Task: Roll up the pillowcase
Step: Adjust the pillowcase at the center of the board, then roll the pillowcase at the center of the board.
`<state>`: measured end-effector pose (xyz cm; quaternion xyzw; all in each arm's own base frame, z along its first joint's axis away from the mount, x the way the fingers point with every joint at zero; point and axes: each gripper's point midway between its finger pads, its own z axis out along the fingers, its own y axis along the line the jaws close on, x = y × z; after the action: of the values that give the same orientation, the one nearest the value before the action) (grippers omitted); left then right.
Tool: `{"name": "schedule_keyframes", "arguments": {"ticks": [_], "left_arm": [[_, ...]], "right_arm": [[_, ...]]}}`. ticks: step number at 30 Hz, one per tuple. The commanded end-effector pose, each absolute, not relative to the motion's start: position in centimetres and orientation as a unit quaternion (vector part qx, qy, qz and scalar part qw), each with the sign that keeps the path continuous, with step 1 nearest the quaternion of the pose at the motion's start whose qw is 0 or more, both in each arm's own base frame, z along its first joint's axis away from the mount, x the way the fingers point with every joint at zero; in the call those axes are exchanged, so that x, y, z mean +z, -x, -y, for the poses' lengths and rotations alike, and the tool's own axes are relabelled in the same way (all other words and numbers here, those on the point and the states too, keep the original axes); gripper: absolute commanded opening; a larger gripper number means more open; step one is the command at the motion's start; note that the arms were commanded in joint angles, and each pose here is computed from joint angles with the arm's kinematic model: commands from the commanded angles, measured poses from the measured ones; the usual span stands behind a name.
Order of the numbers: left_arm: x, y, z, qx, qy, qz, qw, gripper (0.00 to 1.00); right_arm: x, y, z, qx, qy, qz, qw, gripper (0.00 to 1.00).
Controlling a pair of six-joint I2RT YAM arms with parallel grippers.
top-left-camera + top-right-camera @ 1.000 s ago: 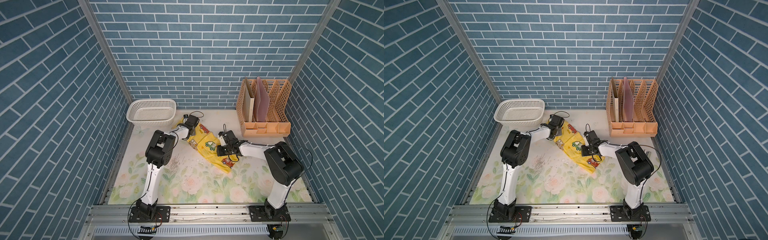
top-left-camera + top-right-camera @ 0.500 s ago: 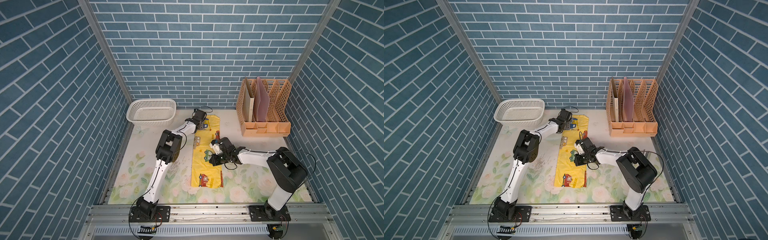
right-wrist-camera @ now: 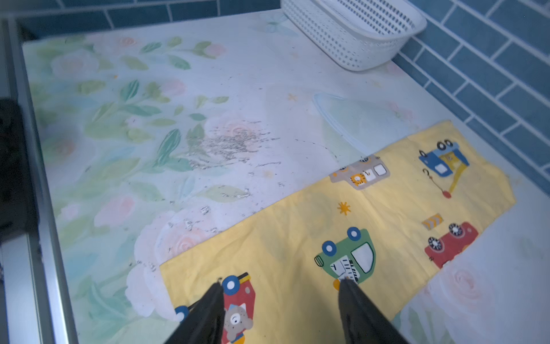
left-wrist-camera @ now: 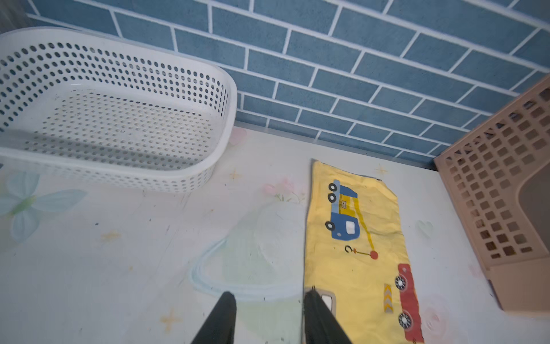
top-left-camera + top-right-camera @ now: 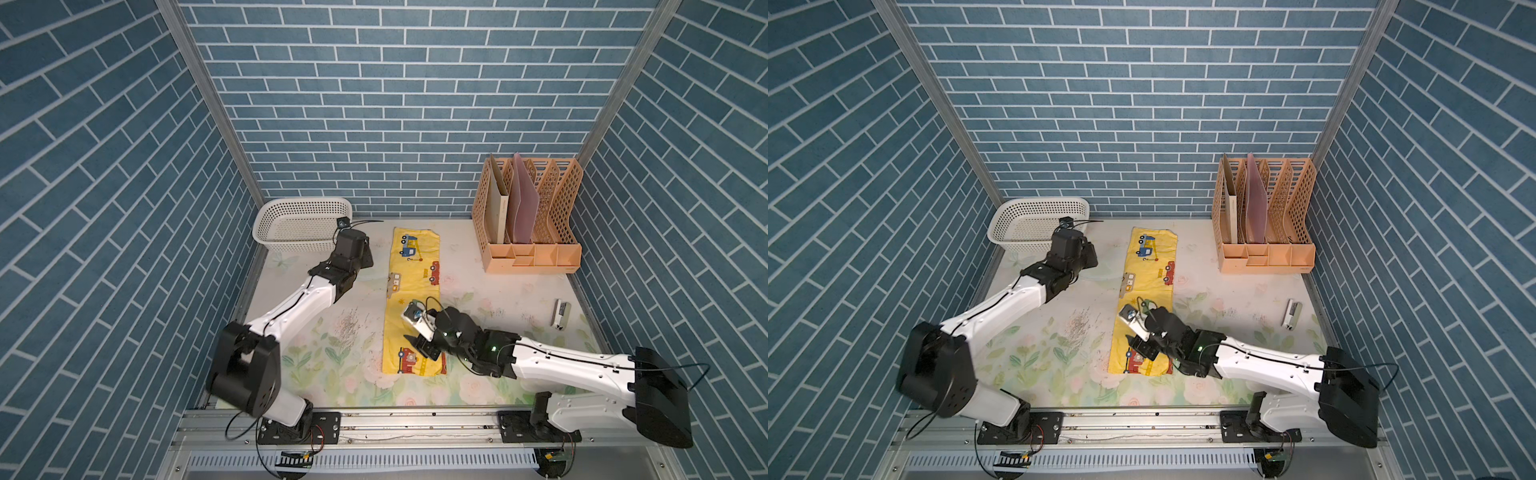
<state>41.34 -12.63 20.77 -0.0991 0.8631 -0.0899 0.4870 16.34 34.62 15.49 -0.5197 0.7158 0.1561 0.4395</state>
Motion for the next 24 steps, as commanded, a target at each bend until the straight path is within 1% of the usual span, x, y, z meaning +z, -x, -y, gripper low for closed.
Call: {"name": "schedule_keyframes", "arguments": {"ticks": [1,3,5,8,11,14,16,19,20,24], "left_arm": [[17.1,-37.2,11.0,-0.097,0.119,-0.881,0.447,0.42],[15.7,-34.9,10.2,-0.097,0.114,-0.886,0.438,0.42],[13.9,-33.1,8.6,-0.079,0.131,-0.893,0.424,0.43],[12.3,-31.9,7.6,-0.070,0.141,-0.898,0.411,0.43],[10.9,-31.3,7.5,-0.071,0.140,-0.902,0.403,0.43],[9.9,-30.9,7.7,-0.077,0.144,-0.906,0.391,0.43],[9.4,-30.3,8.3,-0.100,0.139,-0.907,0.383,0.43],[8.6,-28.9,9.5,-0.143,0.128,-0.909,0.370,0.43],[8.6,-28.5,9.9,-0.159,0.119,-0.908,0.369,0.44],[9.3,-26.6,11.1,-0.213,0.105,-0.897,0.374,0.46]], "right_arm": [[11.0,-15.0,-32.6,0.015,0.612,-0.684,0.397,0.70],[9.4,-11.6,-33.1,0.039,0.661,-0.661,0.353,0.74],[8.6,-8.8,-33.5,0.067,0.689,-0.646,0.323,0.75],[7.7,-6.9,-33.8,0.080,0.698,-0.642,0.308,0.75],[5.7,-7.4,-33.8,0.056,0.696,-0.649,0.302,0.75],[3.2,-8.6,-33.2,0.003,0.695,-0.657,0.291,0.72],[2.2,-9.5,-32.9,-0.031,0.688,-0.662,0.294,0.70],[1.7,-10.2,-32.9,-0.053,0.686,-0.659,0.304,0.67],[1.6,-10.4,-32.8,-0.058,0.685,-0.658,0.308,0.65],[0.5,-11.1,-31.8,-0.091,0.685,-0.655,0.307,0.39]]}}
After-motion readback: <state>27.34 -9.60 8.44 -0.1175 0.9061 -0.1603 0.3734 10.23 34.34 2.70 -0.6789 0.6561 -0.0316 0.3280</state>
